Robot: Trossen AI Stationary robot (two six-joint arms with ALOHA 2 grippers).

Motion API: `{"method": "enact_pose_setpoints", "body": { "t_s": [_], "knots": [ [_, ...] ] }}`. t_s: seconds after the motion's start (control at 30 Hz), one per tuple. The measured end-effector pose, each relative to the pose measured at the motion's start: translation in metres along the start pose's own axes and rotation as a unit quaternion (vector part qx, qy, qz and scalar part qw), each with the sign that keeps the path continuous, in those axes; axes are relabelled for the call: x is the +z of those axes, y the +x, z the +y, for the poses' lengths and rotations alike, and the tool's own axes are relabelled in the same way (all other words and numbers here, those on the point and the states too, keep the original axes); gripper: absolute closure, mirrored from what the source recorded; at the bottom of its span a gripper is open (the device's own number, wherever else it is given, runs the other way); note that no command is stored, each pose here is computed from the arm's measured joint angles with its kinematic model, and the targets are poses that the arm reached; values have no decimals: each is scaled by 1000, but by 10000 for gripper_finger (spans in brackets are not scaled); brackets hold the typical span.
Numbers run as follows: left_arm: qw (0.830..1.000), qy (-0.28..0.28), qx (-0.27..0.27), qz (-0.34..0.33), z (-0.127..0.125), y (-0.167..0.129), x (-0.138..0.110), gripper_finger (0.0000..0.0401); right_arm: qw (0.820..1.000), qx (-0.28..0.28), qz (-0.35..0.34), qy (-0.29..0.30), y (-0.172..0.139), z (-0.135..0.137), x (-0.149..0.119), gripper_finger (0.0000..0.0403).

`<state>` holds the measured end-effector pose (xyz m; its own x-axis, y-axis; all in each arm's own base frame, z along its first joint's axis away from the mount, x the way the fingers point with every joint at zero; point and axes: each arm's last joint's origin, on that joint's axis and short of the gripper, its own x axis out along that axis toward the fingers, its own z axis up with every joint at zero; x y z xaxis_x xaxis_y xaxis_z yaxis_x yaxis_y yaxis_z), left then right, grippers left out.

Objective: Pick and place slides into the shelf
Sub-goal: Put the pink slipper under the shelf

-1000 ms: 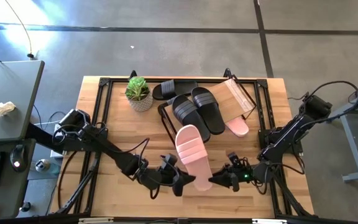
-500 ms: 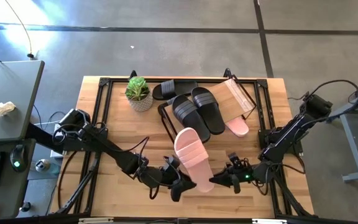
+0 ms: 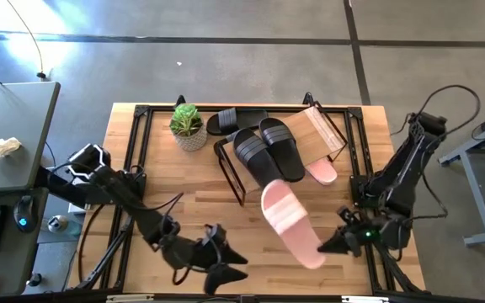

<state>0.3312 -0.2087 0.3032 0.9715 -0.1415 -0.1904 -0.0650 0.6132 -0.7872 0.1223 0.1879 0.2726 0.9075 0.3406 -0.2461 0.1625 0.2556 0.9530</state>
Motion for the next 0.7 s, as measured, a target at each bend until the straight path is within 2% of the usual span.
{"method": "enact_pose_setpoints", "body": {
  "t_s": [0.13,0.2,0.27,0.37,0.53,0.6,0.7],
  "knots": [
    [1000,5,-11,10,-9,-10,-6,142,989,-85,95,81,-6,-18,-16,379],
    [1000,7,-10,9,-10,-11,-9,142,978,-133,119,108,-5,-28,-23,379],
    [1000,8,-9,9,-11,-12,-11,142,972,-158,121,125,-3,-39,-28,379],
    [1000,8,-9,9,-11,-12,-11,141,972,-163,95,138,3,-57,-29,379],
    [1000,19,-8,8,-11,-12,-10,141,977,-122,25,175,3,-102,-22,379],
    [1000,20,-8,8,-11,-12,-10,141,978,-112,-8,175,2,-118,-15,379],
    [1000,21,-8,13,-10,-12,-11,141,978,-125,-47,162,2,-141,-3,379]
  ]
}}
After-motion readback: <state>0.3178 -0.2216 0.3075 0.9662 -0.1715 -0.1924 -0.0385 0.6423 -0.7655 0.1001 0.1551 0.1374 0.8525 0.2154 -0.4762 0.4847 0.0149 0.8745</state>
